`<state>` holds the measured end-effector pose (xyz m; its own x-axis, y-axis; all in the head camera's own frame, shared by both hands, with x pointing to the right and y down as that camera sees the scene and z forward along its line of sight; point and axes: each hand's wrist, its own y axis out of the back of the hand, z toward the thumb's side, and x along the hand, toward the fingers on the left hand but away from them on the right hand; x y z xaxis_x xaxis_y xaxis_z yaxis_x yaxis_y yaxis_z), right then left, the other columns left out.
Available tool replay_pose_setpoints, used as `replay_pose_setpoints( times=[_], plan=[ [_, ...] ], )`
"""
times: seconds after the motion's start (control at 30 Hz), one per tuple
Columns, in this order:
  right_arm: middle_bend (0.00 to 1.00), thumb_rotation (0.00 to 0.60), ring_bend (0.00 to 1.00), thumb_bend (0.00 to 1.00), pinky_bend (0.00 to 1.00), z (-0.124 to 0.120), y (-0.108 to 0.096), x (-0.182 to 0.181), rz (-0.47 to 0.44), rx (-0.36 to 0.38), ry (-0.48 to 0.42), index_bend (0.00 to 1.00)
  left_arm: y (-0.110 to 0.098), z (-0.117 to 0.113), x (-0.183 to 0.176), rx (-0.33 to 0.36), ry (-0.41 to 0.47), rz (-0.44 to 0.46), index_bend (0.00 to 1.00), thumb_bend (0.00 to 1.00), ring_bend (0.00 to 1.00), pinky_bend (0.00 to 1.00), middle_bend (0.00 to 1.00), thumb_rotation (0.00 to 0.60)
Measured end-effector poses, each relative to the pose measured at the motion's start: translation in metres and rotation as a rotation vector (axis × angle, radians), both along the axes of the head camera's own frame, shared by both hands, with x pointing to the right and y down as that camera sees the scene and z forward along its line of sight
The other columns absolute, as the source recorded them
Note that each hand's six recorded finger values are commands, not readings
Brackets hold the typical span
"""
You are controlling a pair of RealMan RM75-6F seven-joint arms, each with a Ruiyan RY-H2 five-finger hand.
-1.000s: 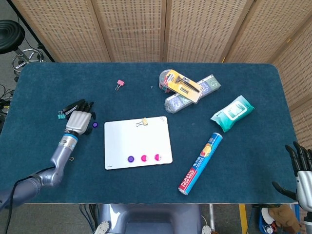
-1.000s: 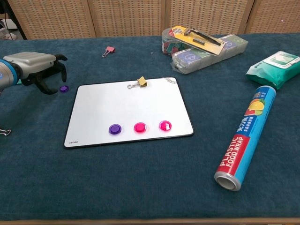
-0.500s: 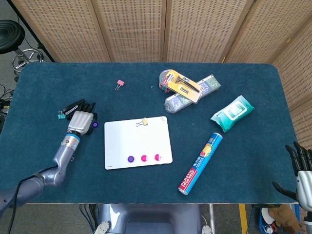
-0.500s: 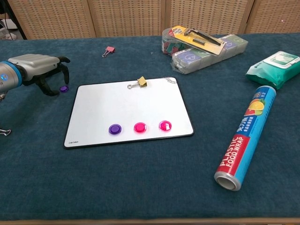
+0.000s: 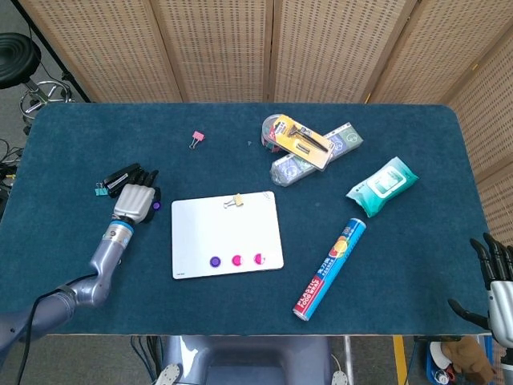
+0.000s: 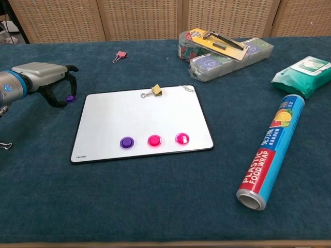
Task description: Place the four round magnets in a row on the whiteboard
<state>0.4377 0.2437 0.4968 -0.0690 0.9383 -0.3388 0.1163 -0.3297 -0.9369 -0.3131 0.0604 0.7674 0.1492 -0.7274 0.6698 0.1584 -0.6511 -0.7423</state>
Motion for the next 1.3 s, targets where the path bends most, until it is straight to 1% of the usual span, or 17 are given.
replay_pose_setpoints(
  times=[0.2, 0.43, 0.73, 1.03, 1.13, 1.23, 1.3],
  plan=[
    [0.0, 0.6, 0.0, 0.0, 0.0, 0.0, 0.0, 0.0, 0.0, 0.001, -0.002, 0.0, 0.0, 0.0, 0.0, 0.008, -0.008, 0.007, 0.54, 0.36, 0.0, 0.0, 0.0, 0.6],
    [0.0, 0.6, 0.0, 0.0, 0.0, -0.002, 0.0, 0.0, -0.001, 0.003, -0.004, 0.0, 0.001, -0.001, -0.001, 0.01, -0.007, 0.005, 0.55, 0.36, 0.0, 0.0, 0.0, 0.6],
    [0.0, 0.6, 0.0, 0.0, 0.0, -0.001, 0.001, -0.001, -0.003, -0.002, -0.006, 0.0, 0.0, -0.009, 0.002, 0.023, 0.005, 0.017, 0.56, 0.36, 0.0, 0.0, 0.0, 0.6],
    [0.0, 0.6, 0.0, 0.0, 0.0, -0.002, 0.001, -0.001, -0.001, -0.006, -0.007, 0.0, 0.003, -0.025, 0.014, 0.035, 0.058, 0.035, 0.56, 0.36, 0.0, 0.0, 0.0, 0.6],
    [0.0, 0.6, 0.0, 0.0, 0.0, -0.001, 0.001, -0.002, -0.001, -0.007, -0.007, 0.0, 0.008, -0.031, 0.021, 0.029, 0.082, 0.056, 0.56, 0.36, 0.0, 0.0, 0.0, 0.6],
    [0.0, 0.6, 0.0, 0.0, 0.0, -0.001, 0.001, -0.002, -0.001, -0.008, -0.007, 0.0, 0.02, -0.039, 0.032, 0.005, 0.12, 0.091, 0.56, 0.36, 0.0, 0.0, 0.0, 0.6],
    [0.0, 0.6, 0.0, 0.0, 0.0, -0.001, 0.001, -0.002, 0.001, -0.008, -0.007, 0.0, 0.034, -0.045, 0.041, -0.021, 0.148, 0.124, 0.56, 0.36, 0.0, 0.0, 0.0, 0.6]
  ],
)
